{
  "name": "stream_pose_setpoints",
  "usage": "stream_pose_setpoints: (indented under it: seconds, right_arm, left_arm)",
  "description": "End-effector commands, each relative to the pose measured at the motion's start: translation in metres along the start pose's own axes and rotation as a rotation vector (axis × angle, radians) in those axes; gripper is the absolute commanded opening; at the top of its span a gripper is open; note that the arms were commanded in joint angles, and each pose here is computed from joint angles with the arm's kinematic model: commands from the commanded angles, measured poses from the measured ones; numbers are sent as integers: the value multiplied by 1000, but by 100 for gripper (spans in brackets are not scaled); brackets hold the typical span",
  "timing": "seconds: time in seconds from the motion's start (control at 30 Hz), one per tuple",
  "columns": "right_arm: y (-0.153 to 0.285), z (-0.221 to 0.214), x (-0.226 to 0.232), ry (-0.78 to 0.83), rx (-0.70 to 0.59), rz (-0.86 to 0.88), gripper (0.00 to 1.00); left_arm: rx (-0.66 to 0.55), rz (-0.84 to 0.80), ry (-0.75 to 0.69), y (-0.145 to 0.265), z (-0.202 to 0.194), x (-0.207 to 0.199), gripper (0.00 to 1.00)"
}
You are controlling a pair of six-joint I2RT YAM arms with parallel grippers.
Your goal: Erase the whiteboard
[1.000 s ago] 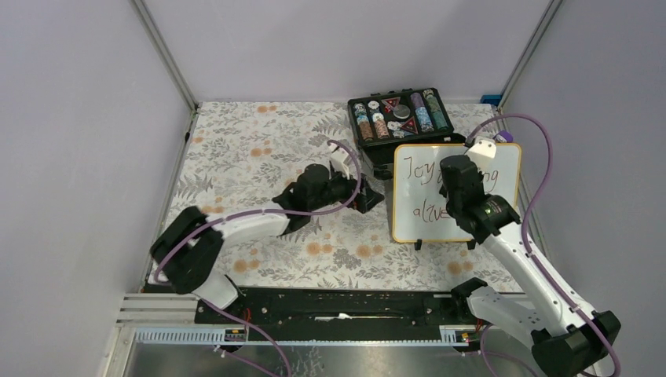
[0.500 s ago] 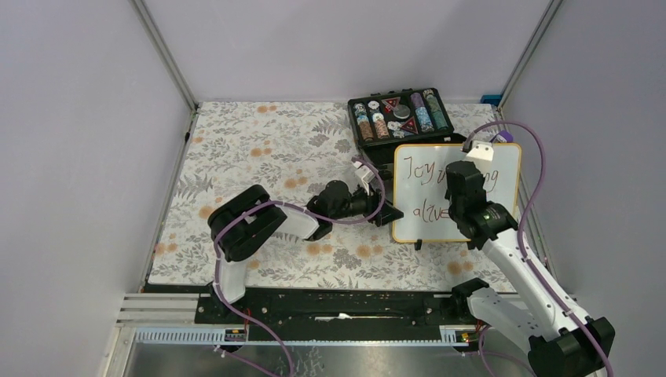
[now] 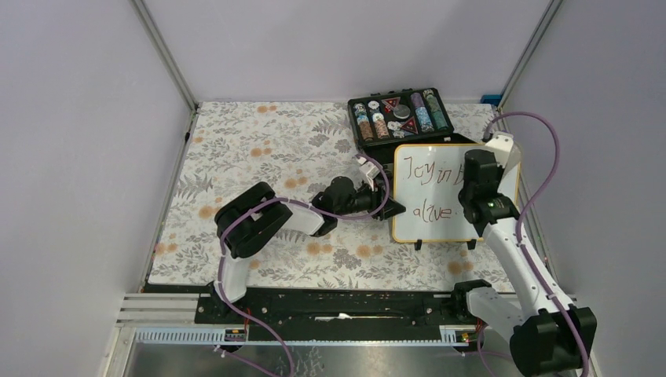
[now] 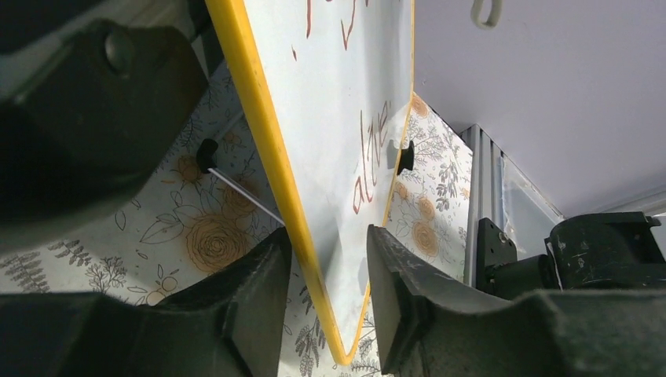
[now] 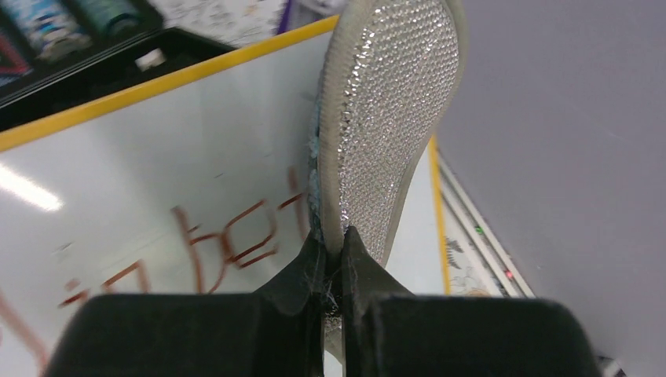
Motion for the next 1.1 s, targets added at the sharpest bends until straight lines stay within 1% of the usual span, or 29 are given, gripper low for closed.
stream_pose_setpoints:
  seconds: [0.0, 0.1, 0.13, 0.2, 0.23, 0.27, 0.3, 0.4, 0.5, 0.6, 0.7, 0.77, 0.93, 1.07]
  right_arm:
    - [-15, 20, -23, -39, -45, -111, 0]
    - [-28, 14, -31, -40, -28, -156, 0]
    - [-34, 11, -36, -44, -25, -174, 0]
    - [-42, 2, -43, -74, -13, -194, 0]
    - [-47, -3, -49, -103, -9, -209, 0]
    - [-49, -8, -54, -115, -2, -224, 0]
    - [-53, -7, -58, -133, -17, -238, 0]
    - [-60, -12, -68, -138, -7, -271, 0]
    - [-69, -16, -65, -140, 14, -246, 0]
    - [-77, -20, -60, -98, 33, -218, 0]
    - [-81, -21, -55, -115, 32, -199, 0]
    - [-82, -20, -49, -103, 27, -153, 0]
    - [-82, -20, -52, -106, 17, -174, 0]
    - [-84, -17, -47, -80, 19, -140, 0]
  left_arm:
    - [-19, -25, -17, -10, 12, -4, 40]
    - [-15, -6, -10, -11, 12, 1, 38]
    - [-13, 3, -3, -10, 11, 5, 35]
    - [-12, 24, 13, -9, 11, 11, 27]
    - [-12, 32, 20, -8, 11, 14, 21]
    - [-11, 42, 26, -7, 11, 18, 18]
    - [-11, 47, 29, -6, 11, 20, 16]
    - [-5, 61, 31, -4, 10, 25, 13]
    - [-1, 73, 22, -4, 10, 27, 8]
    - [1, 75, 15, -4, 11, 27, 5]
    - [10, 89, 15, -6, 11, 30, 0]
    - [21, 117, 20, -7, 10, 34, 0]
    - [40, 171, 22, -9, 7, 43, 0]
    - [77, 191, 24, -12, 3, 49, 0]
Point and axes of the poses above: each gripper's point midway between its finger pads, its own y axis back along the fingers, its own x axis along the line the jaws close on, z = x × y, the point moved 3 cm from there along y, back along the fingers, and after that the axes turned 1 degree about -y, right-handed, at the moved point
